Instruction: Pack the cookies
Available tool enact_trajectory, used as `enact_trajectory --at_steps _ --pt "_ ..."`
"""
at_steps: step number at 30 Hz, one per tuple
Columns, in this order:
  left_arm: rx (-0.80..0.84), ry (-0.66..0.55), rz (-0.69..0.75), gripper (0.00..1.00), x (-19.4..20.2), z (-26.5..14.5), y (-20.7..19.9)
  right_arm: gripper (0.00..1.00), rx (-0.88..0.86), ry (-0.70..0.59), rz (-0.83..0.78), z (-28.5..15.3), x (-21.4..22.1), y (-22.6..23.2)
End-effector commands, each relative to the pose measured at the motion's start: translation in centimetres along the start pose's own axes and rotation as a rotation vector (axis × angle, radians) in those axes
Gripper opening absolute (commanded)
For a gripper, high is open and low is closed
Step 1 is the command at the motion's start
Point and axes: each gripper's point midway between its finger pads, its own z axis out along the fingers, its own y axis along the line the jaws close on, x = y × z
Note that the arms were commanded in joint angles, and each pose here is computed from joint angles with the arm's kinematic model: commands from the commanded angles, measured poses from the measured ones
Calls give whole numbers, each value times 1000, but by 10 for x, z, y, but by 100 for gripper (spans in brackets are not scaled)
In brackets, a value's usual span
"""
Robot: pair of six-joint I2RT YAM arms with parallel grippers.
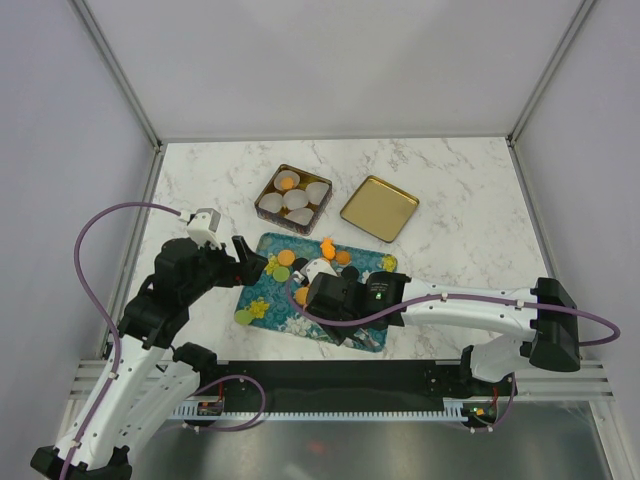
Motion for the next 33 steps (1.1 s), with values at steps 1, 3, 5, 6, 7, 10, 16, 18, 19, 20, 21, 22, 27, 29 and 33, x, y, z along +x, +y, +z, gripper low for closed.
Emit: enact_trajectory --at_steps 1,3,5,6,7,10,16,18,19,20,21,22,27,29,33 --pt "21 -20 40 98 -6 0 -3 62 4 -44 21 -5 -12 3" --pt "23 -19 40 98 -6 0 -3 60 0 -40 23 -3 -11 3" --pt "23 -19 41 98 -6 0 -3 60 -5 -37 22 -2 -10 4" --pt "23 -19 41 98 -6 0 -3 59 -7 -39 26 -3 -11 5" --pt "23 -19 40 98 -6 0 -3 59 -13 -37 24 -2 -10 6" --pt "26 -18 42 98 -5 0 -4 59 -25 -28 22 0 -8 9" --pt "24 -18 40 98 -5 0 -4 59 -33 -14 17 5 -3 12" --pt "24 -17 41 98 -4 0 -4 59 -27 -6 16 6 -1 11" --pt "24 -17 41 98 -4 0 -4 59 -25 -6 15 7 -1 11" --pt "25 -18 41 98 -5 0 -4 58 -20 -3 15 8 1 10" --pt "24 -17 43 98 -4 0 -4 58 -20 -2 15 8 2 10" --pt "25 -18 42 98 -5 0 -4 58 -17 2 14 9 3 9" --pt "25 -18 43 98 -5 0 -4 57 -8 1 18 8 5 6" --pt "23 -17 42 98 -4 0 -4 55 -9 4 16 9 6 7" --pt "25 -19 42 98 -5 0 -4 45 -10 0 11 8 3 7"
